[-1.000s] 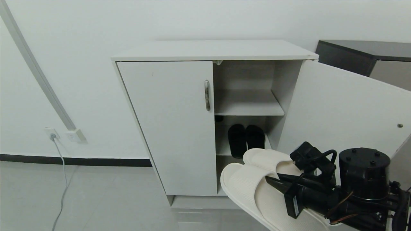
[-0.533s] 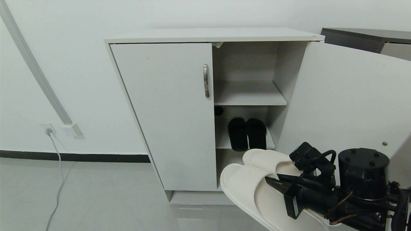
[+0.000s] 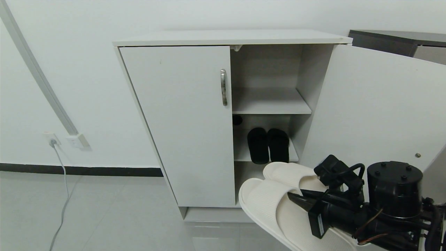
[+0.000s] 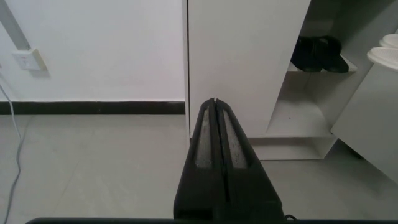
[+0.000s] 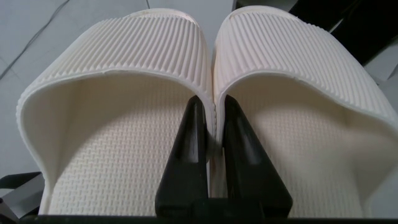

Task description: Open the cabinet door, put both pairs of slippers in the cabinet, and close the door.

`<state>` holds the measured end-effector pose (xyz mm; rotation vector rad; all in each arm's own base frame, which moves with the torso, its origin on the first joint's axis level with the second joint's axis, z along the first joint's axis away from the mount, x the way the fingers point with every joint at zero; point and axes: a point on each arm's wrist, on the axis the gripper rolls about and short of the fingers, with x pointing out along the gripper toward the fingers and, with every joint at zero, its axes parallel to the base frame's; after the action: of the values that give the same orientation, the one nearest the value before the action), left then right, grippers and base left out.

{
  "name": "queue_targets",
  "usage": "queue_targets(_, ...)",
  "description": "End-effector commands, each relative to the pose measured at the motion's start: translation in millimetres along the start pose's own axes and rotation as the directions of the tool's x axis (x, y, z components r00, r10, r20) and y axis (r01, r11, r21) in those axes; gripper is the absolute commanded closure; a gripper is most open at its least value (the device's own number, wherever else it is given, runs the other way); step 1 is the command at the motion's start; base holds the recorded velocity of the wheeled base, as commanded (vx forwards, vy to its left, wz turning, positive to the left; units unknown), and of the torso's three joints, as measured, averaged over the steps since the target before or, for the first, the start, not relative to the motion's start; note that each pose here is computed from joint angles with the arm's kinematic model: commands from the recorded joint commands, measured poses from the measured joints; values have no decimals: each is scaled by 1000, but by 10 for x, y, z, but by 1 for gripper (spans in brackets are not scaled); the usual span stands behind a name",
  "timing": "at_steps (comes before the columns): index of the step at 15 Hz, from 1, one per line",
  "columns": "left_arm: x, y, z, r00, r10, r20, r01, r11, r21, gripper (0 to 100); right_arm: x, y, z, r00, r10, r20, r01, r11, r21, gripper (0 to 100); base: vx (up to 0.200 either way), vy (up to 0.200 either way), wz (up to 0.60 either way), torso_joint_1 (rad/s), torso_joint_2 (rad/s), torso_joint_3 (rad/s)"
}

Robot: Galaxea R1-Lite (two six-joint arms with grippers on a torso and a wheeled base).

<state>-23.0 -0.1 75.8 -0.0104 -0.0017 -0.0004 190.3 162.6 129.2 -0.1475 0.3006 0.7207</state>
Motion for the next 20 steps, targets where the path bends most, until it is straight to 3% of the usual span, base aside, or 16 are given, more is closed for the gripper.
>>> queue_targets(1, 1, 0, 0, 1000, -1, -2, 1, 1000, 0, 100, 3, 12, -12, 1000, 4, -5, -4, 1000, -2, 100, 0, 0, 0, 0, 0, 0)
queue_targets(8, 1, 0, 0, 1000, -1, -2, 1, 1000, 1, 100, 56, 12, -11, 1000, 7, -2, -7, 1000, -3, 100, 0, 0, -86, 0, 0, 0)
queue_targets(11, 1, 0, 0, 1000, 0, -2, 0, 1000, 1, 100, 193, 73, 10, 999, 17, 40, -17, 1000, -10, 100, 0, 0, 0, 0, 0, 0)
queue_targets(13, 1, 0, 0, 1000, -1, -2, 1, 1000, 3, 100, 488, 228, 103, 990, -113, 81, 112, 993, 22, 100, 0, 0, 0, 0, 0, 0)
queue_targets(16, 1, 0, 0, 1000, -1, -2, 1, 1000, 3, 100, 977, 365, 306, 920, -374, 115, 360, 924, 126, 100, 0, 0, 0, 0, 0, 0)
queue_targets(20, 1, 0, 0, 1000, -1, -2, 1, 1000, 3, 100, 1017, 340, 779, 843, -538, 28, 520, 826, 216, 100, 0, 0, 0, 0, 0, 0)
